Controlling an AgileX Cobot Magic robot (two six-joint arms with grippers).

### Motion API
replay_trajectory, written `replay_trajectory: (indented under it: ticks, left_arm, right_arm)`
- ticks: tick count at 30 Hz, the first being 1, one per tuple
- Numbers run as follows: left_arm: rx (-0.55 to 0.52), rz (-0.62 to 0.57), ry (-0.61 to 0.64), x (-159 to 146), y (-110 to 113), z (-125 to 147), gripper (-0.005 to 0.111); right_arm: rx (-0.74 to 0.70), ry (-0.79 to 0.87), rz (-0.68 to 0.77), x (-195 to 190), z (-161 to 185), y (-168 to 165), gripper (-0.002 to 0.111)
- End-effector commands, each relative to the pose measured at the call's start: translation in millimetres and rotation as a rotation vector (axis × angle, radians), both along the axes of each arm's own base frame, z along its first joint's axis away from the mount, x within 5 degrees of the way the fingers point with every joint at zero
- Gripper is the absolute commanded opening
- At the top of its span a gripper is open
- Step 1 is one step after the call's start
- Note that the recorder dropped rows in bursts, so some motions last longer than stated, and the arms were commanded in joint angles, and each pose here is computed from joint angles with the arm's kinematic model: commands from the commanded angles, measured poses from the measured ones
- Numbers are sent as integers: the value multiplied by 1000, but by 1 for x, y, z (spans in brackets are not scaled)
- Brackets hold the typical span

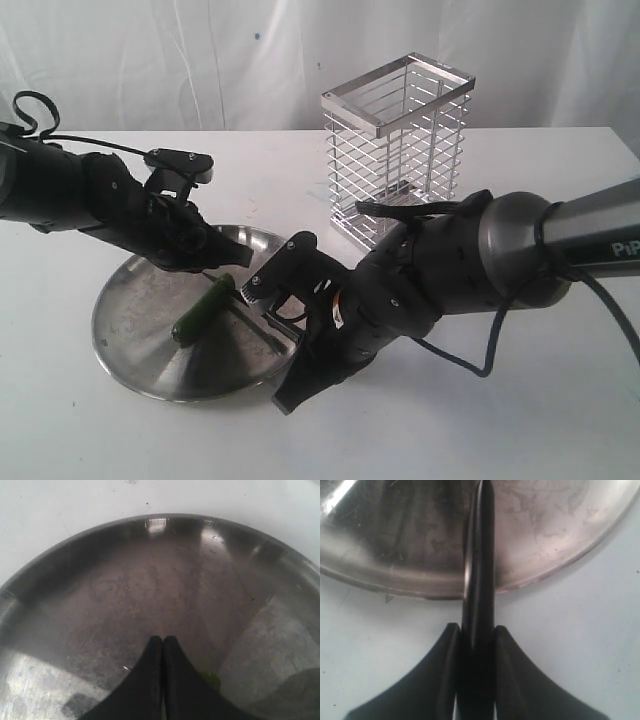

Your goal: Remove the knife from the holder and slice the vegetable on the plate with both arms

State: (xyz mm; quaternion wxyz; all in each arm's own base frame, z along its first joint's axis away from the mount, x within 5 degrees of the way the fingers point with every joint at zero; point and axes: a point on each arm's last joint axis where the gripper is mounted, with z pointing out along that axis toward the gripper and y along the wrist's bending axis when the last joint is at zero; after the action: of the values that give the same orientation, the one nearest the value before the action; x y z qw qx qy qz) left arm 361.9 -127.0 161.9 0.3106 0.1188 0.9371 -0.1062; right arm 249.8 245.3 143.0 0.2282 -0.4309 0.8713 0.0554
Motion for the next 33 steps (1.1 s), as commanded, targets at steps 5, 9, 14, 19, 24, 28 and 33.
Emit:
replay_trajectory:
  ticks: [5, 9, 14, 19, 24, 28, 33]
  left_arm:
    - [4, -13, 19, -3, -2, -2, 0]
    - [5, -21, 42, -5, -2, -2, 0]
    - [10, -37, 58, -8, -2, 1, 0]
    - [15, -45, 63, -9, -2, 1, 0]
    - [15, -47, 71, -9, -2, 1, 0]
    - [15, -48, 73, -10, -2, 1, 0]
    - [15, -48, 75, -10, -2, 1, 0]
  right_arm:
    - [22, -18, 1, 2, 1, 2, 0]
    - [33, -28, 1, 4, 4, 4, 0]
    - [43, -40, 0, 8, 11, 8, 0]
    - [47, -47, 1, 11, 14, 11, 0]
    - [49, -51, 6, 12, 13, 12, 0]
    - [55, -56, 7, 13, 13, 13, 0]
    - [58, -63, 4, 21, 19, 21, 0]
